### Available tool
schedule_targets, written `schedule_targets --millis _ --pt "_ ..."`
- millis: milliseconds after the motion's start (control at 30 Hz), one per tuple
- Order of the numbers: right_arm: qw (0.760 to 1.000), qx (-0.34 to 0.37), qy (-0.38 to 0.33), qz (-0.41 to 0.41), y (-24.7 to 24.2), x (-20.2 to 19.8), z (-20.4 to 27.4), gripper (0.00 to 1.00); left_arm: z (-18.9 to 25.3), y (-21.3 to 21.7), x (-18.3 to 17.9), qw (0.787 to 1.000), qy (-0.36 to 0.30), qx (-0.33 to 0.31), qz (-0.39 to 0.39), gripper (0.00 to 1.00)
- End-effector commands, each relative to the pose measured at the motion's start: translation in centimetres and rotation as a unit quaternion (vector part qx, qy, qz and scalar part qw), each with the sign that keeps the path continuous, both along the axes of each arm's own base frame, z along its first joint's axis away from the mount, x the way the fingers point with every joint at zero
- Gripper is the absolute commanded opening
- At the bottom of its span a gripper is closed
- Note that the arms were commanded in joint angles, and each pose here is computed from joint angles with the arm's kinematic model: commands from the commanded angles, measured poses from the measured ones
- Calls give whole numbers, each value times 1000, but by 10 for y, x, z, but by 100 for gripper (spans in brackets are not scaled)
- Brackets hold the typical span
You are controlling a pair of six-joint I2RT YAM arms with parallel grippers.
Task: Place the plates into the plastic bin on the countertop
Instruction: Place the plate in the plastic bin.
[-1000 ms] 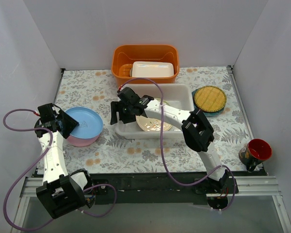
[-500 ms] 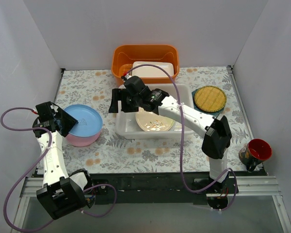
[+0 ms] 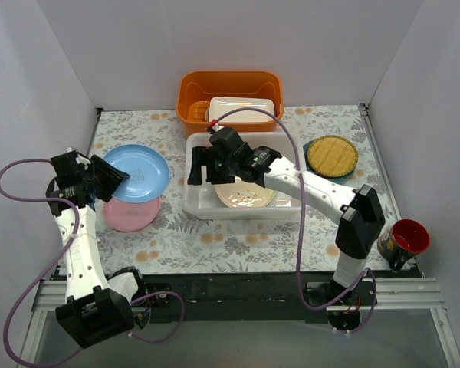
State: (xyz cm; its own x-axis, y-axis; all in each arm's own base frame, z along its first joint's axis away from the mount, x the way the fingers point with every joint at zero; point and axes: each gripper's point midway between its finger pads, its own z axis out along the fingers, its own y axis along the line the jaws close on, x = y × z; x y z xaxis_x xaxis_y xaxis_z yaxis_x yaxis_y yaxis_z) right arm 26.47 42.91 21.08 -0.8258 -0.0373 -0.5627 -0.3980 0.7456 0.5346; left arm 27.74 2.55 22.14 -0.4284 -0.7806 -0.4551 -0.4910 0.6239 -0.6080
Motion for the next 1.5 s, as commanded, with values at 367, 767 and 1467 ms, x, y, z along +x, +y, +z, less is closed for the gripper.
schedule_targets --millis 367,767,1467 --pt "994 42 -64 -77 -76 8 67 88 15 -88 32 995 -25 -33 -86 0" --pt "990 19 -75 -115 -116 10 67 88 3 -179 47 986 -3 -14 -164 0" --pt "984 9 -83 -160 -180 10 68 88 -20 -294 61 970 18 13 -243 0"
